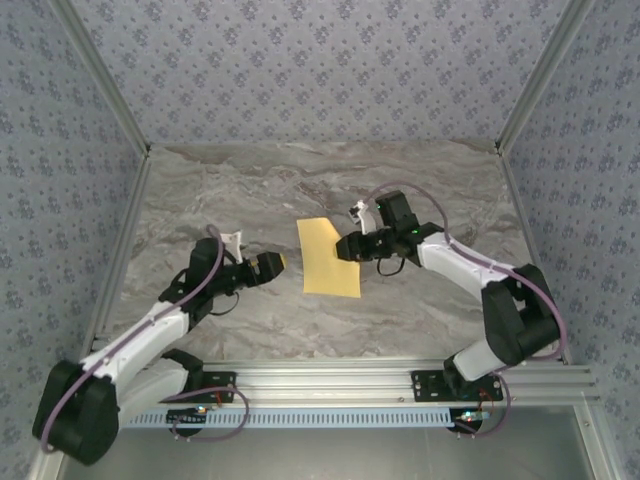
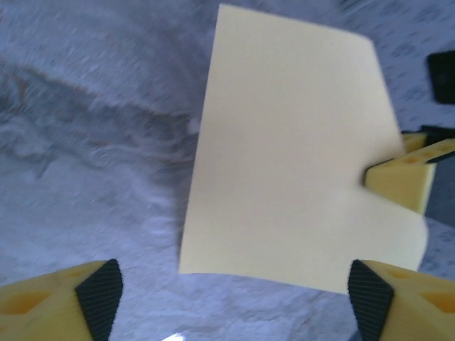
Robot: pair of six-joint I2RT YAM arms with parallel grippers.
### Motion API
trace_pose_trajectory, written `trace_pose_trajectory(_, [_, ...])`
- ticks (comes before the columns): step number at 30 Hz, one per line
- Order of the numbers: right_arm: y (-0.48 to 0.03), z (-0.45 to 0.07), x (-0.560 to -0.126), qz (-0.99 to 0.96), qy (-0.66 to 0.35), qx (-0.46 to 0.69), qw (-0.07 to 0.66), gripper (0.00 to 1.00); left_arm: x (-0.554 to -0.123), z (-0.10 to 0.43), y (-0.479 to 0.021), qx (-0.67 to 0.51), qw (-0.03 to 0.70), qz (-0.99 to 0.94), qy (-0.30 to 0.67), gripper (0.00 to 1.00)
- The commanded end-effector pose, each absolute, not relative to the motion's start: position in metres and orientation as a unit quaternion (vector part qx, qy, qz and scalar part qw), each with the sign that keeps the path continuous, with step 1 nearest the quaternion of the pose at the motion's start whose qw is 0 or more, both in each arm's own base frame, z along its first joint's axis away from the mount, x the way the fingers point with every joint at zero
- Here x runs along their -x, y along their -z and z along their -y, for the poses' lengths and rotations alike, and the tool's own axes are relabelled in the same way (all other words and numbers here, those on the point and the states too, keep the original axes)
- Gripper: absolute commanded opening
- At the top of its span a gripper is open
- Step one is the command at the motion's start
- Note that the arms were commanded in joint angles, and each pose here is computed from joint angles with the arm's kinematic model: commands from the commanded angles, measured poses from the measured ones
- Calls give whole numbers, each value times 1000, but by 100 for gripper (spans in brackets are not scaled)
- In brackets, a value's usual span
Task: Fold a paper plane with a square sheet of paper (fold left side to right side)
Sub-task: Pick up the square sheet of paper from the center of the table, then place a square sheet of paper at the center of the table.
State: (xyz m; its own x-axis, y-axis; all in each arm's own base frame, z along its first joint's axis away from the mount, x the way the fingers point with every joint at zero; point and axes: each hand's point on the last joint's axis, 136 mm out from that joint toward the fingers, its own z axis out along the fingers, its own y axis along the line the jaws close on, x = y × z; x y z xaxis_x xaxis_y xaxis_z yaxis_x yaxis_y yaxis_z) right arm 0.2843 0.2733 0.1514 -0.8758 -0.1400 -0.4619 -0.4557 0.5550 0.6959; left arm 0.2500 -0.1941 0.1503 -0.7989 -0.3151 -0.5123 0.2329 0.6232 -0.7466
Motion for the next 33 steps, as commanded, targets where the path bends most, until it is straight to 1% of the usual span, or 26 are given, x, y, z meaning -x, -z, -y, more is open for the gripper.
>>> trace_pose_trajectory(1, [-209,-282,-253,-798,-534,220,170,23,-237,203,-212,-36,373,-776,507,92])
trace_pose_trajectory(5, [-247,-282,-232,-762,-571,248,177,23,-221,207,-251,-76,402,-730,547,96])
trace_pose_trajectory(13, [-314,-284,-190,-701,-605,308,218,23,-210,215,-282,-120,415,-688,583,97])
trace_pose_trajectory(18, [-327,-285,-185,-691,-610,311,232,24,-202,222,-299,-147,419,-661,604,97])
trace_pose_trajectory(20, [-328,-286,-186,-691,-610,310,233,24,-199,227,-304,-158,418,-656,609,94])
trace_pose_trajectory(22, [-327,-286,-187,-692,-608,309,235,24,-196,232,-306,-169,416,-654,610,84])
trace_pose_trajectory(24, [-325,-285,-189,-696,-604,307,238,25,-194,236,-306,-176,413,-653,610,67])
trace_pose_trajectory(25, [-323,-285,-189,-699,-602,306,238,25,-194,238,-305,-178,409,-655,610,56])
trace_pose_trajectory(27, [-317,-283,-192,-712,-588,301,240,26,-196,241,-300,-174,405,-662,605,29])
trace_pose_trajectory(28, [-313,-280,-195,-722,-577,297,242,26,-198,241,-297,-170,404,-668,601,19])
trace_pose_trajectory(29, [-308,-277,-198,-733,-563,293,245,27,-201,241,-290,-164,403,-677,594,11])
trace_pose_trajectory(30, [-302,-272,-202,-747,-545,285,251,32,-204,241,-285,-159,400,-683,589,7])
trace_pose_trajectory(33, [-281,-254,-216,-792,-486,258,264,43,-213,242,-263,-138,385,-710,574,3])
